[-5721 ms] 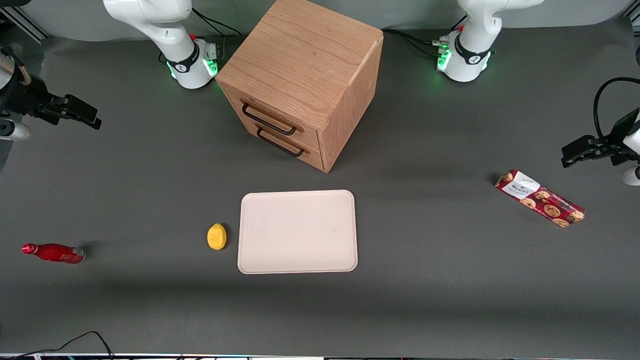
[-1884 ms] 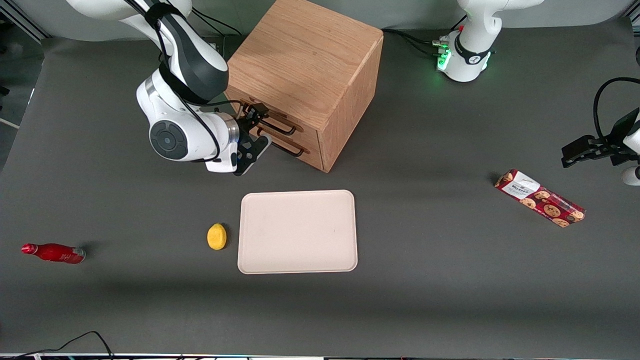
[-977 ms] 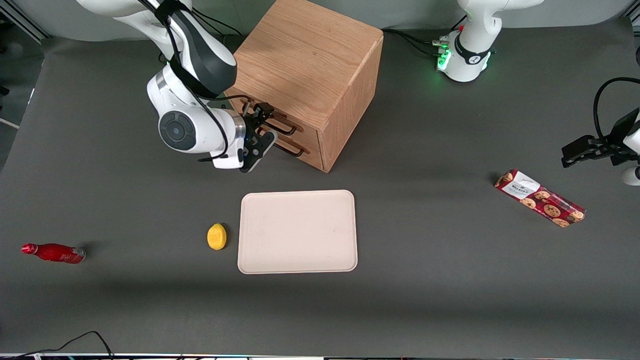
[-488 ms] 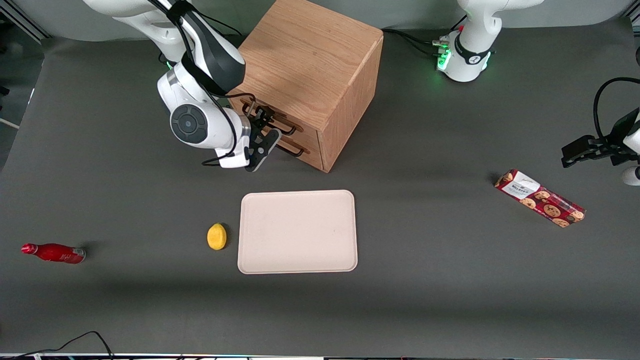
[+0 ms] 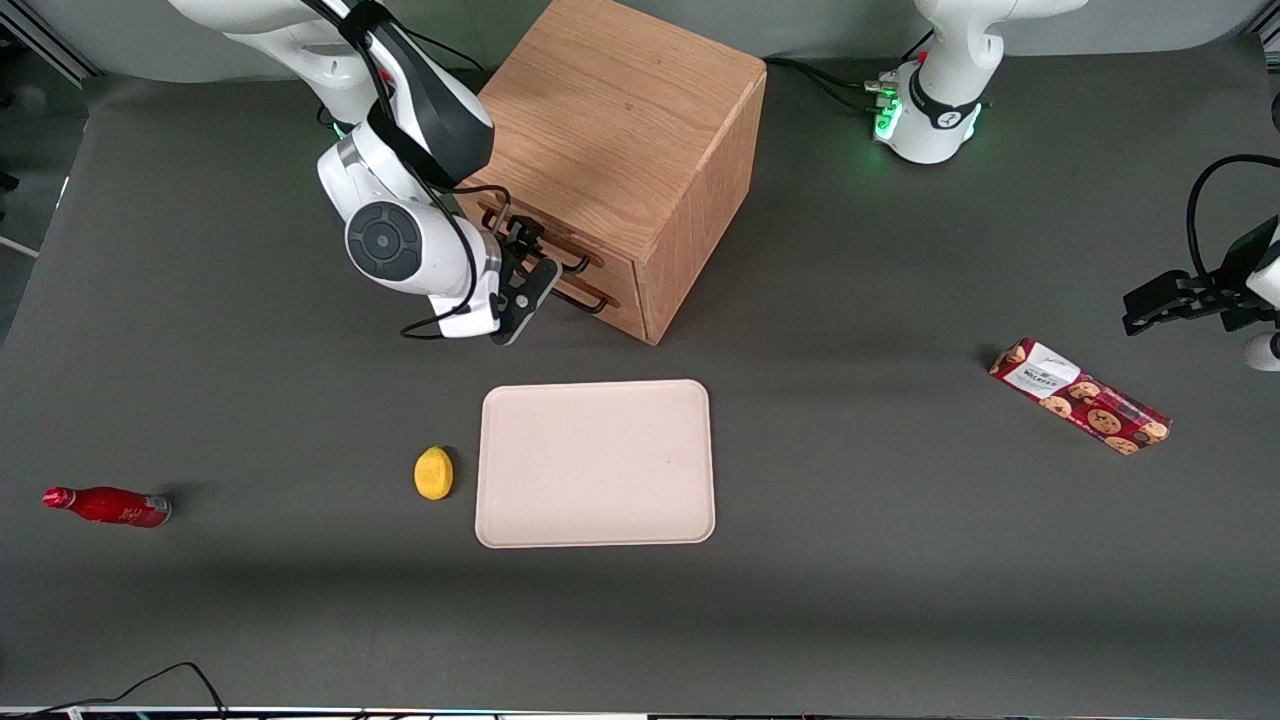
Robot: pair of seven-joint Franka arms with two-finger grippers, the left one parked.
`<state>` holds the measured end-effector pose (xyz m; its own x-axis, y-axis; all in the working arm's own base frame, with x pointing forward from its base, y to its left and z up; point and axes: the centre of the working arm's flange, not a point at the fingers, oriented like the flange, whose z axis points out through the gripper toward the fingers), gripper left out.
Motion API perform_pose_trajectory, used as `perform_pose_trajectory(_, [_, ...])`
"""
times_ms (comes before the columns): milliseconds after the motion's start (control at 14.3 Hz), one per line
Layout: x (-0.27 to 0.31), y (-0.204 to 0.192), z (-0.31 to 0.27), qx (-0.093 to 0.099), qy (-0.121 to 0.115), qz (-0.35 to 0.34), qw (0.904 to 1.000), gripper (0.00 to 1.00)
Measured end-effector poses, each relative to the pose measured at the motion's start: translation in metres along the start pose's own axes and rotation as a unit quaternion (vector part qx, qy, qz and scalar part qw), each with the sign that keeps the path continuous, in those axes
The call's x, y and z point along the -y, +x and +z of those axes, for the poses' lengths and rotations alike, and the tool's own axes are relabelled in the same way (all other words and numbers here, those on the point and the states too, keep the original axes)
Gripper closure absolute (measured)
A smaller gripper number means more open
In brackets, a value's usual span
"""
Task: Open upper drawer
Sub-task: 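Pull the handle outward with the right gripper, sliding the drawer open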
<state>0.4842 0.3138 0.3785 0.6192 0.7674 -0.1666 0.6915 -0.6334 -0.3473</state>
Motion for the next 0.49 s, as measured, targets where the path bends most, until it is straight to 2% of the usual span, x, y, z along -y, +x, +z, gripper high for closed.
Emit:
perform_pose_trajectory(209, [-0.018, -0.002, -0.012, -0.007, -0.018, 0.002, 0.9998, 0.00])
perform_pose_trajectory(488, [-0.044, -0.003, -0.029, -0.023, -0.027, 0.016, 0.9992, 0.00])
